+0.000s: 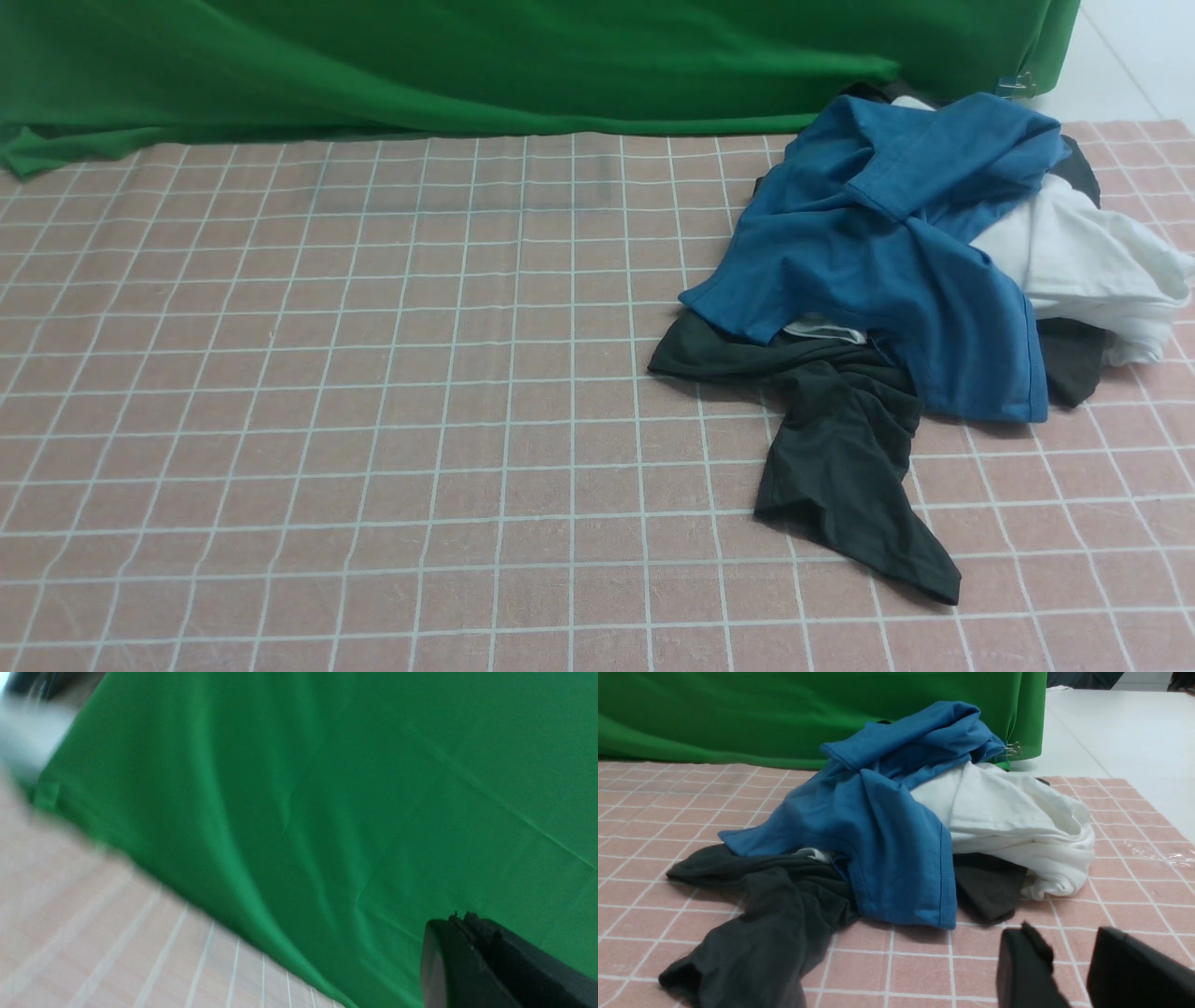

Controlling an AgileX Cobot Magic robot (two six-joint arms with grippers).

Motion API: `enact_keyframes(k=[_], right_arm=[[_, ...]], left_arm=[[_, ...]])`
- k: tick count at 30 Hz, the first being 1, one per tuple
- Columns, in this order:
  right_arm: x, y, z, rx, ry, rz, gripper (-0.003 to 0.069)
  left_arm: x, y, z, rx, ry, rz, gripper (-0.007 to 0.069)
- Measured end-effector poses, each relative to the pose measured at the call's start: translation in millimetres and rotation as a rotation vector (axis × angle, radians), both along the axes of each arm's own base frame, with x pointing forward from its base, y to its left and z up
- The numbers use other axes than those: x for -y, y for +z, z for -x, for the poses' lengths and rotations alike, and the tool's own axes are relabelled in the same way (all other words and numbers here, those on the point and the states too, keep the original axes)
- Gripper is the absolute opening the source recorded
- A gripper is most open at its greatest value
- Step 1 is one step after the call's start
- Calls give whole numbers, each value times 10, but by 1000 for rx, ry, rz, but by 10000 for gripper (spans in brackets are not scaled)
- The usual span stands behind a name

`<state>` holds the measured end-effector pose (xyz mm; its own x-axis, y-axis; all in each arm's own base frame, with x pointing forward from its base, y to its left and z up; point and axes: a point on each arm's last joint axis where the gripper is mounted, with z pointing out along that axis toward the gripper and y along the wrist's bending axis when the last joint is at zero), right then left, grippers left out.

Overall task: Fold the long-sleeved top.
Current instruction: Spread the long sleeves with your arms and place them on the tabletop

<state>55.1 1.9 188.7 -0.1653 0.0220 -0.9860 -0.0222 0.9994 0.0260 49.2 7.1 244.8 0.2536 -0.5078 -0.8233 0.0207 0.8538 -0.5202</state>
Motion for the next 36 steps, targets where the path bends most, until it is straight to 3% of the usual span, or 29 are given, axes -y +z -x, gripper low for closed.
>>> enact_keyframes(k=[5,8,12,14,15,17,18,22,24,29,36], right_arm=[[2,33,-5,37,-3,-8,241],[1,126,-12,134,-17,-160,241],[25,307,1,328,-26,-424,241],[32,347,9,372,-22,-476,241],[35,367,14,393,-17,-553,233],[29,367,11,369,-12,-584,224],[1,387,-5,273,1,-603,200],[-111,733,-76,9,98,-436,167],[-247,973,-229,-236,211,-287,167],[-556,1283,-673,-527,361,-82,211],[-804,1294,-1537,-717,313,143,330]], left_arm=[[56,370,8,-101,-17,-231,21],[88,506,-83,-257,-65,-354,21],[216,592,-276,-489,-280,-495,21],[278,594,-332,-545,-376,-521,21],[360,606,-437,-586,-495,-556,21],[394,615,-489,-594,-539,-576,21],[424,623,-566,-592,-571,-588,21],[474,590,-756,-598,-606,-555,21],[538,516,-866,-627,-663,-584,21],[738,403,-961,-662,-830,-673,21],[1023,841,-987,-496,-968,-773,21]])
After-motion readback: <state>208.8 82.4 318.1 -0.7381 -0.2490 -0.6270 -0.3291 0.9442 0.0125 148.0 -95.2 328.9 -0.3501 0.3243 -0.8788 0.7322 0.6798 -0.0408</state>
